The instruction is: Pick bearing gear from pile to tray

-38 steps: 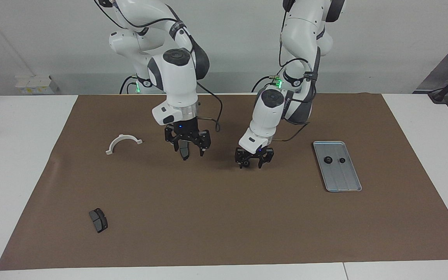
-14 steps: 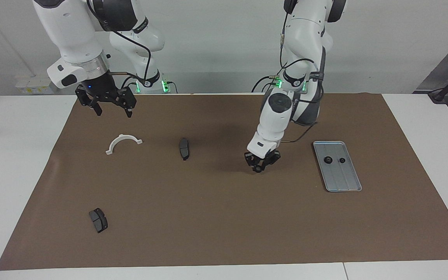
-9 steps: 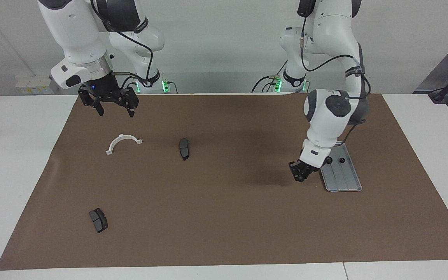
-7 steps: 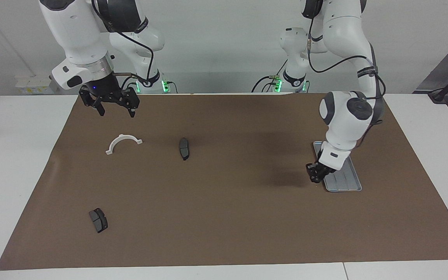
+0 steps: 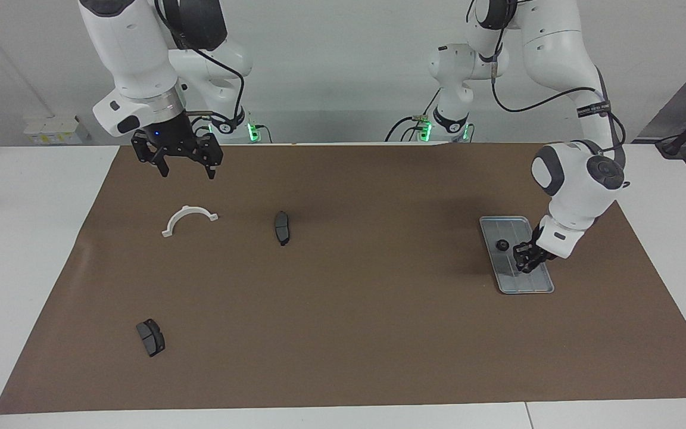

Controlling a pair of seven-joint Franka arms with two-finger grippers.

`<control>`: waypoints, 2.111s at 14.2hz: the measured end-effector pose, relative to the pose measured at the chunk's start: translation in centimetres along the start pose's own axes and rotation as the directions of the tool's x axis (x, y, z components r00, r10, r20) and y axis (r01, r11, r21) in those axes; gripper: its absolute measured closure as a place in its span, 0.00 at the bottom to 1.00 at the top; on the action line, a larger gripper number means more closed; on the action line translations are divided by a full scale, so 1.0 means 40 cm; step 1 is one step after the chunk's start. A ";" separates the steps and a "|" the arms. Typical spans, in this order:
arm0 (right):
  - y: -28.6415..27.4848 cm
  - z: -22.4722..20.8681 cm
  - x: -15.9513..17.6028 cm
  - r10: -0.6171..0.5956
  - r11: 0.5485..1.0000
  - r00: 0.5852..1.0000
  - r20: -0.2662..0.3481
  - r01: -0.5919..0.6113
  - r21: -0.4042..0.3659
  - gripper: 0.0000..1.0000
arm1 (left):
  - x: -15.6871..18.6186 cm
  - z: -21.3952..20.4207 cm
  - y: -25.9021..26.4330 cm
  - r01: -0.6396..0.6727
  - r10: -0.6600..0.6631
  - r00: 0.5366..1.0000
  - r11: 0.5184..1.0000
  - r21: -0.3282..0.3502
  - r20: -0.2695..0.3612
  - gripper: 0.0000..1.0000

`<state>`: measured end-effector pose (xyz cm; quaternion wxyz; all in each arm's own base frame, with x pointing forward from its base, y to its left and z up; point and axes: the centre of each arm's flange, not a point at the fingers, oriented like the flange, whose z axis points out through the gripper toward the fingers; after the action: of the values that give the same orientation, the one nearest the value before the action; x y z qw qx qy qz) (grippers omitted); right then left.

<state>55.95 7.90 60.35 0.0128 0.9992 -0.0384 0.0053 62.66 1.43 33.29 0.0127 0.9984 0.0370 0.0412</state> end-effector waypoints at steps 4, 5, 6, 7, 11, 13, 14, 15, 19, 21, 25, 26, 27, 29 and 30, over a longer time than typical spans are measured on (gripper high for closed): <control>0.003 -0.001 0.000 0.003 1.000 1.000 0.000 -0.003 0.000 0.00 | -0.015 0.008 -0.008 0.000 0.000 1.000 1.000 0.000 -0.019 0.27; 0.003 -0.001 0.000 0.003 1.000 1.000 0.000 -0.003 0.000 0.00 | -0.009 -0.007 -0.005 -0.002 0.002 1.000 1.000 -0.001 -0.025 0.17; 0.003 -0.001 0.000 0.003 1.000 1.000 0.000 -0.003 0.000 0.00 | 0.001 -0.035 0.001 -0.006 0.006 1.000 1.000 -0.004 -0.025 0.04; 0.004 -0.001 0.001 0.003 1.000 1.000 0.000 -0.003 0.000 0.00 | 0.017 -0.079 0.009 -0.011 0.011 1.000 1.000 -0.007 -0.010 0.00; 0.012 0.000 0.002 0.009 1.000 1.000 0.000 -0.009 0.000 0.00 | 0.065 -0.366 0.044 -0.036 0.038 0.996 0.999 -0.020 0.085 0.00; 0.012 0.000 0.002 0.009 1.000 1.000 0.000 -0.009 0.000 0.00 | 0.047 -0.463 0.048 -0.042 0.044 0.988 0.999 -0.021 0.146 0.00; 0.012 0.000 0.002 0.009 1.000 1.000 0.000 -0.009 0.000 0.00 | 0.038 -0.503 0.049 -0.044 0.047 0.986 0.999 -0.022 0.161 0.00; 0.012 0.000 0.002 0.009 1.000 1.000 0.000 -0.009 0.000 0.00 | 0.030 -0.542 0.050 -0.045 0.048 0.986 0.999 -0.023 0.160 0.00; 0.012 0.000 0.002 0.009 1.000 1.000 0.000 -0.009 0.000 0.00 | -0.065 -0.722 0.045 -0.052 0.055 0.986 0.998 -0.024 0.160 0.00; 0.012 0.000 0.002 0.009 1.000 1.000 0.000 -0.009 0.000 0.00 | -0.108 -0.773 0.041 -0.054 0.057 0.984 0.998 -0.018 0.169 0.00; 0.009 0.000 0.002 0.007 1.000 1.000 0.000 -0.007 0.000 0.00 | -0.132 -0.746 0.037 -0.053 0.055 0.979 0.998 -0.016 0.194 0.00; 0.005 -0.001 0.001 0.004 1.000 1.000 -0.001 -0.004 0.000 0.00 | -0.128 -0.731 0.036 -0.053 0.055 0.981 0.998 -0.015 0.184 0.00; 0.002 -0.003 -0.001 0.001 1.000 1.000 -0.003 -0.001 0.001 0.00 | -0.125 -0.715 0.035 -0.052 0.054 0.984 0.999 -0.015 0.168 0.00; 0.000 -0.006 -0.001 0.000 1.000 1.000 -0.008 0.000 0.001 0.00 | -0.130 -0.686 0.030 -0.053 0.053 0.987 0.999 -0.003 0.153 0.00; 0.000 -0.007 -0.001 0.000 1.000 1.000 -0.009 0.000 0.001 0.00 | -0.135 -0.682 0.028 -0.055 0.054 0.987 0.999 0.002 0.150 0.00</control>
<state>55.90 7.91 60.62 0.0123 0.9991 -0.0385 0.0099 55.08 0.53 60.05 0.0112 0.9993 0.0090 -0.0340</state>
